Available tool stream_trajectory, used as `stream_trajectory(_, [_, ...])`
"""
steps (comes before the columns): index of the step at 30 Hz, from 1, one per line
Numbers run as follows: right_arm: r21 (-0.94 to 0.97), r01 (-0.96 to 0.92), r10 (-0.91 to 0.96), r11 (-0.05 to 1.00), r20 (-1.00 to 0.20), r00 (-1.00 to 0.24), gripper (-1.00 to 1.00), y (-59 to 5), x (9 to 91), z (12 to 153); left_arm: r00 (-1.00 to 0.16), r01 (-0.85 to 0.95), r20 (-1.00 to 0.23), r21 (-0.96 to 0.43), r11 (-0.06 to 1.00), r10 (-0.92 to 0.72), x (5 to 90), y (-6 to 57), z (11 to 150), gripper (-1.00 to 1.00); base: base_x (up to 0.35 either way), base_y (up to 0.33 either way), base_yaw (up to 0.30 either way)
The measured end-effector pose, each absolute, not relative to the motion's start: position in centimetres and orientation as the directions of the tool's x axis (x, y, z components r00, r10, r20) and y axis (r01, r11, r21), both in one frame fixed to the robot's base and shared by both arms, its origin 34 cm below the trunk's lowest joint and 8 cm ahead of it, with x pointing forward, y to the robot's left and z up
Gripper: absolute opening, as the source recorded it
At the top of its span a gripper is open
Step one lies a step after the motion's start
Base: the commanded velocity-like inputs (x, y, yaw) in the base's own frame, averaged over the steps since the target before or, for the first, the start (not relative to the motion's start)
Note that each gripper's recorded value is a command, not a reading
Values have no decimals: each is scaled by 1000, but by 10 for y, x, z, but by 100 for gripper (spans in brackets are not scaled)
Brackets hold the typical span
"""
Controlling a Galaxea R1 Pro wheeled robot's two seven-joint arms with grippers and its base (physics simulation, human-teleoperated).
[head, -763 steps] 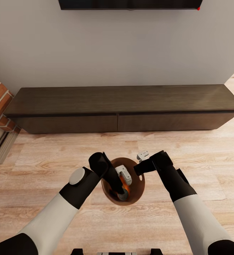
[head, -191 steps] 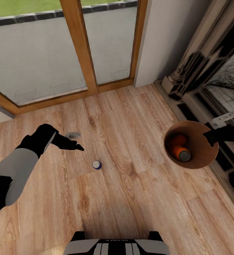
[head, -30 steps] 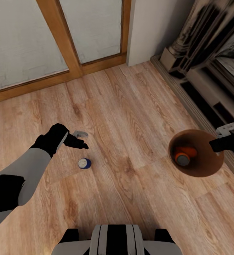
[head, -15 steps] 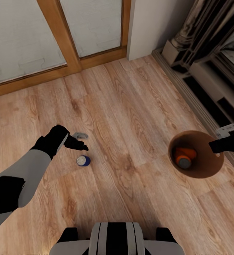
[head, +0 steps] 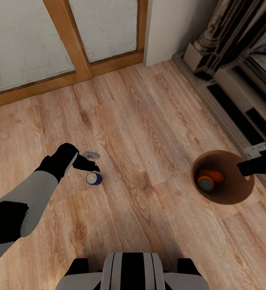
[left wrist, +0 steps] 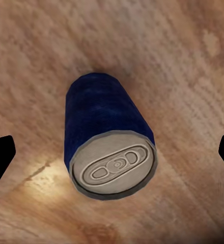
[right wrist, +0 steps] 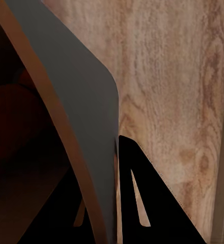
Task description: Put the three can of soda from the living room inside the tash can in the kitchen.
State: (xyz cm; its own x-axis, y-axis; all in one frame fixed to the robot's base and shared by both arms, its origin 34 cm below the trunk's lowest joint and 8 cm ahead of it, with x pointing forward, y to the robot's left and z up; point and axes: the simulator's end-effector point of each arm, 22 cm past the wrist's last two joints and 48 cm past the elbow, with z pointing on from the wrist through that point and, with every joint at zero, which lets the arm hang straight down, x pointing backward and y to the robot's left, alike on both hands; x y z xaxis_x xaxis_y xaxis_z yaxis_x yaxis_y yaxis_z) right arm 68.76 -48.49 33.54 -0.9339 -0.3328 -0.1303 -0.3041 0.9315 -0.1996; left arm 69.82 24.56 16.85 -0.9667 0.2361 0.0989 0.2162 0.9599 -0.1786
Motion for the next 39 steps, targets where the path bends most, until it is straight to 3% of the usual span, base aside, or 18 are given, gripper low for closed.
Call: stream_trajectory(39, [-186,-313,-334,931,-93,-938,-100,-484,665,289,-965,215,110,-179,960,237,686,245,129,100,-25,0,0])
